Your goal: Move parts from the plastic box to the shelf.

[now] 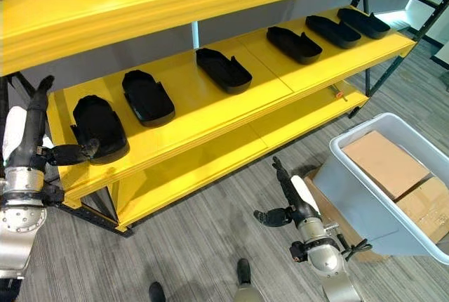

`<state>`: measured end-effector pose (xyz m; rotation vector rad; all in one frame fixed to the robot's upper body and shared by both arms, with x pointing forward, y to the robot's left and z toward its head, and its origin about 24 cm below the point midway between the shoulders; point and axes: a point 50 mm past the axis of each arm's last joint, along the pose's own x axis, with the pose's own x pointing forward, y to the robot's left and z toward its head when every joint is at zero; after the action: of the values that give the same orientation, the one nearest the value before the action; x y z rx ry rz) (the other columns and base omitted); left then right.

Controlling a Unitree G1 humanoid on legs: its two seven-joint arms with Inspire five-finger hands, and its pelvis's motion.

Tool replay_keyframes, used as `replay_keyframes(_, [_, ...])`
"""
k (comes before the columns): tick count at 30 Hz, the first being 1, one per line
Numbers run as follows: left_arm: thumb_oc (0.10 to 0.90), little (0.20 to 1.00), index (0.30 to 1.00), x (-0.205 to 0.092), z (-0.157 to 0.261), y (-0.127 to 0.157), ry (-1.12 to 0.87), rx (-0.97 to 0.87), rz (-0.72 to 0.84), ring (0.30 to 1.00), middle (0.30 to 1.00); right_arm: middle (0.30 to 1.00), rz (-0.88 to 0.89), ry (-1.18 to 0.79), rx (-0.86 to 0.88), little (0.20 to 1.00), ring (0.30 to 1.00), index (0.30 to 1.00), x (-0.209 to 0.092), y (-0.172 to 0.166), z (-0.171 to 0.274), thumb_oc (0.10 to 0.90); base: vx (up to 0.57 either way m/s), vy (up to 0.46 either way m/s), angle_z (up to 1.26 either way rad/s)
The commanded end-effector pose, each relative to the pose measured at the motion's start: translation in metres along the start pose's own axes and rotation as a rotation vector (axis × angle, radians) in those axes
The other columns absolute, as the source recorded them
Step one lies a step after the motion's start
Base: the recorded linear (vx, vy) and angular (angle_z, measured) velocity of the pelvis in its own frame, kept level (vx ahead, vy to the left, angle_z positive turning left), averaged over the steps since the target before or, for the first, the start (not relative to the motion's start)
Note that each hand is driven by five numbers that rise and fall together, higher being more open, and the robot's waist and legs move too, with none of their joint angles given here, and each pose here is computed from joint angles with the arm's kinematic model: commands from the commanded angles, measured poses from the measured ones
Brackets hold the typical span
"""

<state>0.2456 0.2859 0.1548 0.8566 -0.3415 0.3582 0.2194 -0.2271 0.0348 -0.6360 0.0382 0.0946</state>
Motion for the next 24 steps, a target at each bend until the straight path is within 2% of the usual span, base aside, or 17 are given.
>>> replay_keyframes(1, [0.9, 1.0, 1.0, 0.012, 0.051, 0.014, -0.314, 0.076, 0.104, 1.0, 1.0, 1.0, -0.158, -0.291, -0.012, 1.0, 1.0, 1.0, 0.015, -0.036, 0.05, 0.9, -0.02, -0.035, 0.02])
replay_keyframes(5, [0.9, 1.0, 1.0, -0.008, 0.063, -0.006, -0.384, 0.127, 0.028, 1.0, 1.0, 1.0, -0.176, -0.318, -0.012, 1.0, 1.0, 1.0, 0.013, -0.037, 0.055, 0.9, -0.02, -0.028, 0.04])
replay_keyframes(11, [0.9, 1.0, 1.0, -0.028, 0.047, -0.03, -0.313, 0.169, -0.085, 1.0, 1.0, 1.0, -0.206, -0.308, -0.013, 1.0, 1.0, 1.0, 0.01, -0.038, 0.053, 0.9, -0.03, -0.041, 0.05])
replay_keyframes(21, [0.9, 1.0, 1.0, -0.041, 0.024, -0.044, -0.241, 0.279, -0.147, 1.0, 1.0, 1.0, -0.228, -0.294, -0.014, 1.0, 1.0, 1.0, 0.008, -0.039, 0.049, 0.9, -0.01, -0.015, 0.0])
replay_keyframes(24, [0.9, 1.0, 1.0, -0.048, 0.007, -0.052, -0.164, 0.324, -0.18, 1.0, 1.0, 1.0, -0.246, -0.283, -0.016, 1.0, 1.0, 1.0, 0.007, -0.041, 0.047, 0.9, -0.01, -0.027, 0.03])
